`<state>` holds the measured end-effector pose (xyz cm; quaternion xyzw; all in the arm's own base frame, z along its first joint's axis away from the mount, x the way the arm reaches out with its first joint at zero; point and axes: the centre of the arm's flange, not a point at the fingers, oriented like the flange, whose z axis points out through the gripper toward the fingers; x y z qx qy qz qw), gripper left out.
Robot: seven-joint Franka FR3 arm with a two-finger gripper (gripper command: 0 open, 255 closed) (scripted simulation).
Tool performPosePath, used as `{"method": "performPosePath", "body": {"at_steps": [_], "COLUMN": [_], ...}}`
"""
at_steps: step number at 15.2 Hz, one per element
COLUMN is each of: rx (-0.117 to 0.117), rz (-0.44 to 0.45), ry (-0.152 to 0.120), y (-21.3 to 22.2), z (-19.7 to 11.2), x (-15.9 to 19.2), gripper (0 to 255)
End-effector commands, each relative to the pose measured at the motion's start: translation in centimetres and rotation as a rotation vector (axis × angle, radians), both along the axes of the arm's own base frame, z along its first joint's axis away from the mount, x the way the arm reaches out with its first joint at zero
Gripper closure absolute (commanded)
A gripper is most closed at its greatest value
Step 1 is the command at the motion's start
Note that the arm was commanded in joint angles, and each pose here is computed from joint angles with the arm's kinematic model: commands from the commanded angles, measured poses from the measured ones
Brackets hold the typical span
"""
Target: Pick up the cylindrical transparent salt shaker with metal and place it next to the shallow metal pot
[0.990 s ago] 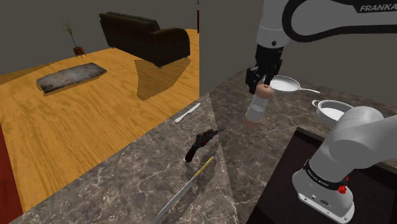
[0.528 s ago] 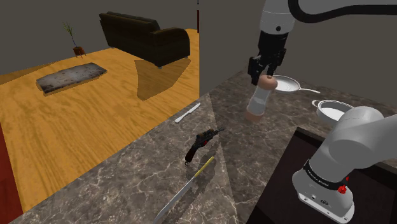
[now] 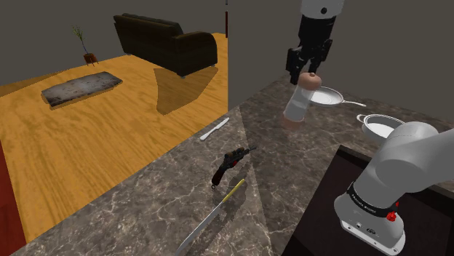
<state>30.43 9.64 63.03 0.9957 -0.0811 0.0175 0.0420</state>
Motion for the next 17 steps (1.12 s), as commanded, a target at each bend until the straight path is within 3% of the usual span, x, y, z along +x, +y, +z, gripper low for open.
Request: {"method": "performPosePath", "body": {"at_steps": [1, 5, 17], "rx": [0.000, 0.000, 0.000], "rz": [0.000, 0.000, 0.000], "ry": [0.000, 0.000, 0.000], "y": [0.0, 0.0, -15.8], "z": [1.1, 2.9, 3.0], "x": [-0.1, -0.1, 0.1], "gripper": [255, 255, 255]}}
